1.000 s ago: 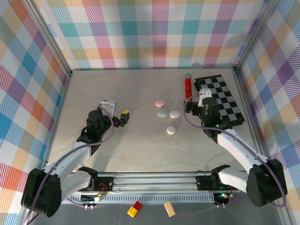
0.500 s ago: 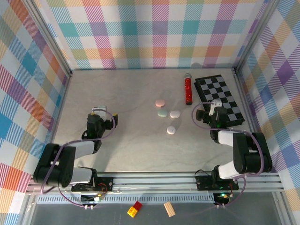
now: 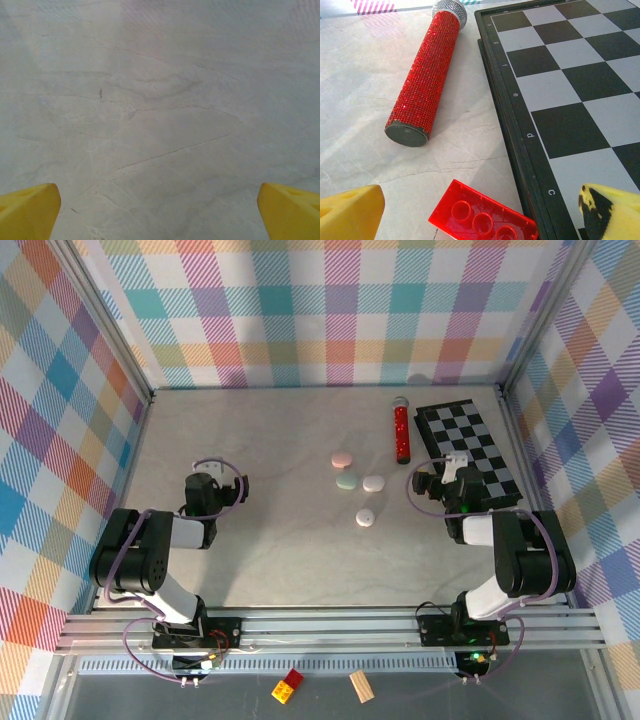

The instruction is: Insert the wireless bluetooth earbuds into the charging case

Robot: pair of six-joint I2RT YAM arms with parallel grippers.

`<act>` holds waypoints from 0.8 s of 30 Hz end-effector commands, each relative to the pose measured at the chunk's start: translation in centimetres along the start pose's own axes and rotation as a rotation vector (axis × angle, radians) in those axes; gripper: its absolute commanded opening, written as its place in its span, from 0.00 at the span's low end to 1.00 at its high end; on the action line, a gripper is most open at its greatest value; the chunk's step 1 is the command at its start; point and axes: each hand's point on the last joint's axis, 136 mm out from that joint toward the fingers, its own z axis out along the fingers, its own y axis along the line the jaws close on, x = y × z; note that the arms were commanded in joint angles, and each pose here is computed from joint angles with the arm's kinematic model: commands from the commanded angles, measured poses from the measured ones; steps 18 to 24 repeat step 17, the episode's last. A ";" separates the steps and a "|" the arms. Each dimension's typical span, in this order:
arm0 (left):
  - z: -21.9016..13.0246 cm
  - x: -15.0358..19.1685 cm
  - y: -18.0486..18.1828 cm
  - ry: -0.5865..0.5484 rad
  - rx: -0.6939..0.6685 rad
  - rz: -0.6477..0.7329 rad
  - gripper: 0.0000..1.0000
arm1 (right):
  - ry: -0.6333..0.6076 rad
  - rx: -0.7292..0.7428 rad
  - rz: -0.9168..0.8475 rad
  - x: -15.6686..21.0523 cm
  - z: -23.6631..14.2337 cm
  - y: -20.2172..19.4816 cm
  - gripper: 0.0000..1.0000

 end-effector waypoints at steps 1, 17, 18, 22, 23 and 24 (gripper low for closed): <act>0.2 -1.4 0.0 -0.040 0.010 -0.023 1.00 | -0.050 -0.015 -0.017 -1.3 0.0 0.1 0.99; 0.2 -1.3 0.0 -0.037 0.008 -0.022 1.00 | -0.050 -0.014 -0.017 -1.3 0.0 0.1 0.99; 0.2 -1.3 0.0 -0.037 0.008 -0.022 1.00 | -0.050 -0.014 -0.017 -1.3 0.0 0.1 0.99; 0.2 -1.3 0.0 -0.037 0.008 -0.022 1.00 | -0.050 -0.014 -0.017 -1.3 0.0 0.1 0.99; 0.2 -1.3 0.0 -0.037 0.008 -0.022 1.00 | -0.050 -0.014 -0.017 -1.3 0.0 0.1 0.99; 0.2 -1.3 0.0 -0.037 0.008 -0.022 1.00 | -0.050 -0.014 -0.017 -1.3 0.0 0.1 0.99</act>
